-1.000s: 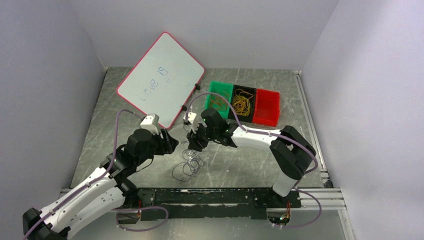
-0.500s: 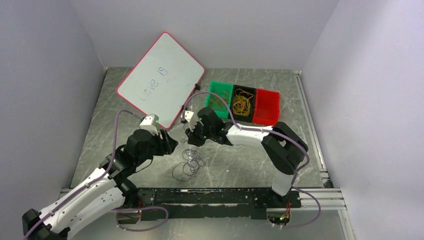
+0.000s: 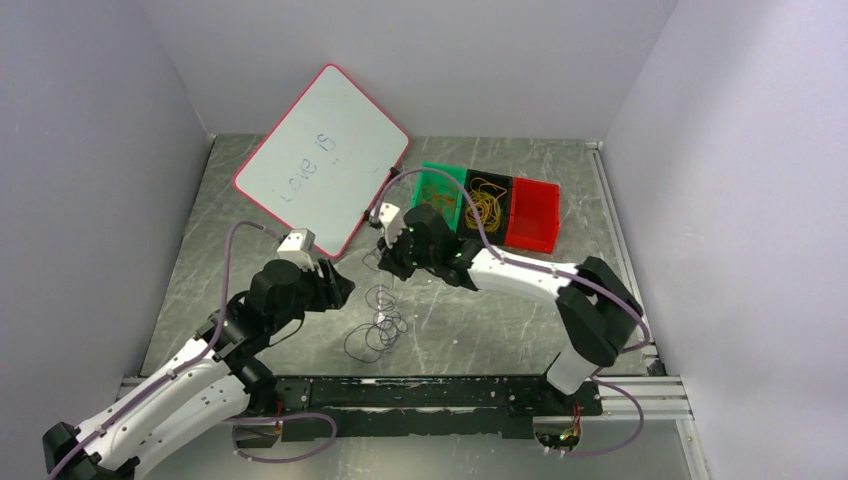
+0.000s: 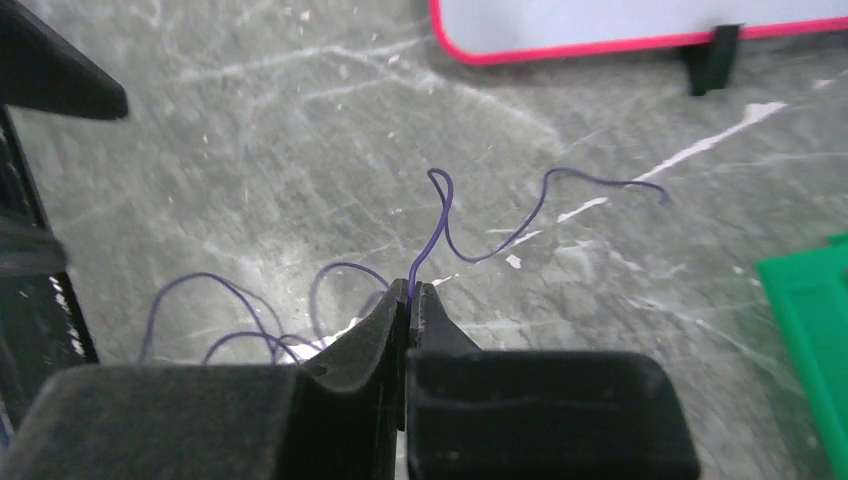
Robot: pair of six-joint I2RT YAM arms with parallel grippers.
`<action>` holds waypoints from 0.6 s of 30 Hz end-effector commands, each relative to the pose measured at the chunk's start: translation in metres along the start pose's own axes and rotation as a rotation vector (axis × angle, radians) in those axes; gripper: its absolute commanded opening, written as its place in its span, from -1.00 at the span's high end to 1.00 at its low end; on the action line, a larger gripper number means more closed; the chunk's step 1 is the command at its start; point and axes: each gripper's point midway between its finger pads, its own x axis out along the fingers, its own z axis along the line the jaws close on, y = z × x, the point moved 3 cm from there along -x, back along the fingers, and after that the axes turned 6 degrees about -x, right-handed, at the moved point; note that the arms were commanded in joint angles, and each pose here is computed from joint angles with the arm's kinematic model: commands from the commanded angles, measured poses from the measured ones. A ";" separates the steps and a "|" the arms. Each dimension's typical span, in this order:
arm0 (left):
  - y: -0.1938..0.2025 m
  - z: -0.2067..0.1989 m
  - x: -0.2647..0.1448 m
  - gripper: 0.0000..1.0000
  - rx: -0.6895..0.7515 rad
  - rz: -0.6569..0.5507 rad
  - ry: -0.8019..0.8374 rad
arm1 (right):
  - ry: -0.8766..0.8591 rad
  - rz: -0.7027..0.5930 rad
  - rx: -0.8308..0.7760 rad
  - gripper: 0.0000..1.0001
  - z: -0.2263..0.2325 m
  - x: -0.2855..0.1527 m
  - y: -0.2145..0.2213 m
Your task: Untangle the cables
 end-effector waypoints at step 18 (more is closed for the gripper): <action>-0.015 -0.070 0.032 -0.22 0.184 -0.017 0.382 | 0.344 -0.371 0.422 1.00 -0.018 -0.121 -0.102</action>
